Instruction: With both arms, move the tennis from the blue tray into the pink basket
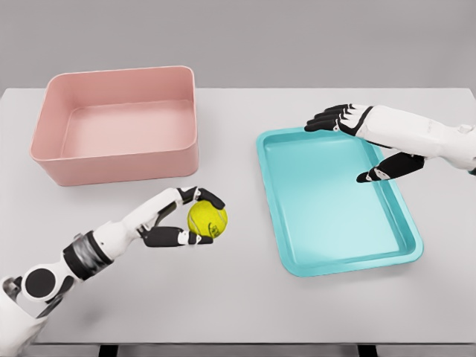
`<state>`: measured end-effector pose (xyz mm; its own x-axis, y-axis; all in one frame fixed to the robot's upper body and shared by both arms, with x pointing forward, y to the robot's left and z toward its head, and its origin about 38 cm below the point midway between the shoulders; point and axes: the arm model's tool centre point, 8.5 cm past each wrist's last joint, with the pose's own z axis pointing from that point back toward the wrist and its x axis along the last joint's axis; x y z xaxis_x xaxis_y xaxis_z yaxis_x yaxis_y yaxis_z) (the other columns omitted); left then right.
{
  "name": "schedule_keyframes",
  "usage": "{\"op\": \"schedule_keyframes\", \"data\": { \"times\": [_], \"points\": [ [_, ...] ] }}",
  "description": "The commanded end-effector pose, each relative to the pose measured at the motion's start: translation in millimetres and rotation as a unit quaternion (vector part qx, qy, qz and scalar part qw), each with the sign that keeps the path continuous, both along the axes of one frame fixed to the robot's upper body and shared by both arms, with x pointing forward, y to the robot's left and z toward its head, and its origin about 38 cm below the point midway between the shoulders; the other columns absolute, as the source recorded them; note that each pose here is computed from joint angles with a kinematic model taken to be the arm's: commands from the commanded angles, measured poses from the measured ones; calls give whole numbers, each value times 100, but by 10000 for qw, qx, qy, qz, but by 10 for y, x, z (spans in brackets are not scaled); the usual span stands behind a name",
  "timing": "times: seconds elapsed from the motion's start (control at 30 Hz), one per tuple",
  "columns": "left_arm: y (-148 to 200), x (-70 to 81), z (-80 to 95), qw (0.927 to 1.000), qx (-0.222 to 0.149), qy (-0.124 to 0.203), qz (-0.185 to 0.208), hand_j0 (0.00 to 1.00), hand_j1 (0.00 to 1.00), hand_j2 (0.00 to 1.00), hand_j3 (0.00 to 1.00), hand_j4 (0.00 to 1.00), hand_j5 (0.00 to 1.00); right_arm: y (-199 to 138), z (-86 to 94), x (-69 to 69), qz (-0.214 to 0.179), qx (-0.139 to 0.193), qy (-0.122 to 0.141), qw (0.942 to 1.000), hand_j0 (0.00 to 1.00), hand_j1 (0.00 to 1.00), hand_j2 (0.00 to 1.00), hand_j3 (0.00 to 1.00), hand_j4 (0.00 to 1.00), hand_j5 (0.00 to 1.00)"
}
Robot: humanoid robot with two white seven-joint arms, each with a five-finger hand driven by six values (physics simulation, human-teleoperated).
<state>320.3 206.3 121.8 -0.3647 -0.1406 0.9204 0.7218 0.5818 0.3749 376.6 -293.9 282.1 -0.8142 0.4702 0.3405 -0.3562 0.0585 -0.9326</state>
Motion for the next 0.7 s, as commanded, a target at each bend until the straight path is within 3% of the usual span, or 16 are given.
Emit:
{"op": "schedule_keyframes", "data": {
  "times": [0.0,0.67],
  "points": [
    [11,15,24,10000,-23,-22,23,55,55,55,55,55,55,-4,12,-2,-6,25,7,10000,100,100,100,100,100,100],
    [26,374,516,9975,-185,-656,162,52,52,52,52,52,52,-14,86,15,-16,18,-89,10000,100,100,100,100,100,100]
  ]
}}
